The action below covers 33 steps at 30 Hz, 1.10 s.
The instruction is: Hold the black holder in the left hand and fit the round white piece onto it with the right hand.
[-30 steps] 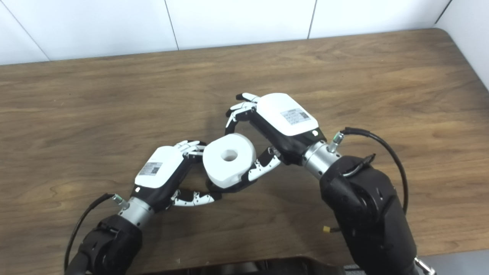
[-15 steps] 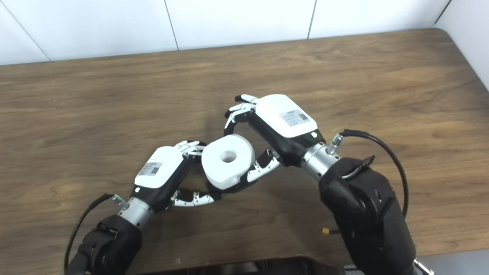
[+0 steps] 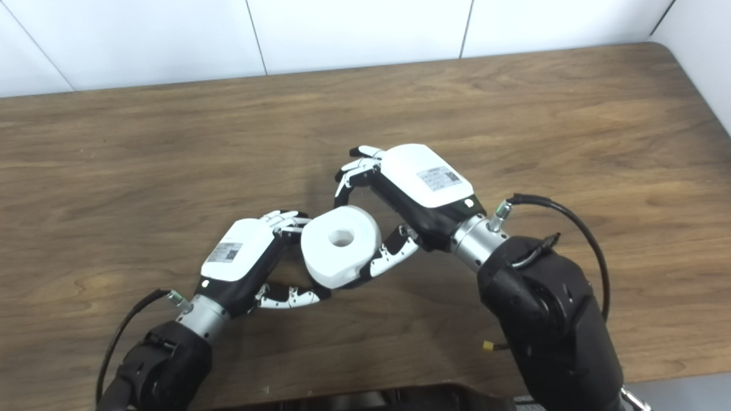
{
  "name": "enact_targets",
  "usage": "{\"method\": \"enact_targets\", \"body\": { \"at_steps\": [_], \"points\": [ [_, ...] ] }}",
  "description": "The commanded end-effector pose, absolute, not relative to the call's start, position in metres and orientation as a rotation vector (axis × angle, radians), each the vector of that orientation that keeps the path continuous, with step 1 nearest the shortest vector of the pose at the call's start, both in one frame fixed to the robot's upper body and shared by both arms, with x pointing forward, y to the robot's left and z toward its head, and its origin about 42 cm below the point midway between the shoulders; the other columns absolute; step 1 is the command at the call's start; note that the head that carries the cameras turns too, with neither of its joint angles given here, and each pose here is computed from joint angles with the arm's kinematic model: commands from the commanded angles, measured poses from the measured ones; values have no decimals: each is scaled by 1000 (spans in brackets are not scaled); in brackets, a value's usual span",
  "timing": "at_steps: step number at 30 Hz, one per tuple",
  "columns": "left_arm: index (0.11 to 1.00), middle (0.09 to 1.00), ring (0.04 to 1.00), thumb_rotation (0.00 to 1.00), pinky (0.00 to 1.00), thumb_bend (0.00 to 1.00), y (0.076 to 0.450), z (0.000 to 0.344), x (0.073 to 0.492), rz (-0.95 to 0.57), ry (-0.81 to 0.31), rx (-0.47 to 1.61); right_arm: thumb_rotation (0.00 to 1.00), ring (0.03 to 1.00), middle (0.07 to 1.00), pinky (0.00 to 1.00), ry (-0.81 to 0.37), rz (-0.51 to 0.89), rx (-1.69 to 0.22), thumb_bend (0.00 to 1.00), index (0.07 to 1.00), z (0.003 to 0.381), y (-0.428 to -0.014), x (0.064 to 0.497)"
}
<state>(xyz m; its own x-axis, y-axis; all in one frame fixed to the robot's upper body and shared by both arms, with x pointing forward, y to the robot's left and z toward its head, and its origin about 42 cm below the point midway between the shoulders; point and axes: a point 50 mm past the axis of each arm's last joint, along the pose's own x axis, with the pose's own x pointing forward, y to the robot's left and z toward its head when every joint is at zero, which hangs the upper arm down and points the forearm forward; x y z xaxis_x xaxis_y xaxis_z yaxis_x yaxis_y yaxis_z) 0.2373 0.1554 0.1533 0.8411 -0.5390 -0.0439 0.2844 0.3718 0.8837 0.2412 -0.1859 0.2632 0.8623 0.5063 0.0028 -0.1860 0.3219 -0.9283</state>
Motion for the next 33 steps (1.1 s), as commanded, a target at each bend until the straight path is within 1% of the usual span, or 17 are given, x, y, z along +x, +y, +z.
{"method": "enact_targets", "body": {
  "at_steps": [1, 12, 33],
  "points": [
    [486, 801, 874, 58, 895, 516, 159, 155, 236, -550, -259, 1087, 144, 912, 784, 788, -358, 455, -1175, 521, 482, 274, -187, 240],
    [486, 799, 871, 57, 895, 517, 159, 155, 236, -551, -261, 1084, 143, 914, 781, 790, -363, 453, -1187, 520, 482, 277, -189, 239],
    [486, 800, 872, 56, 898, 517, 160, 154, 235, -554, -261, 1073, 144, 911, 783, 788, -387, 421, -1170, 519, 483, 268, -185, 242]
  ]
}}
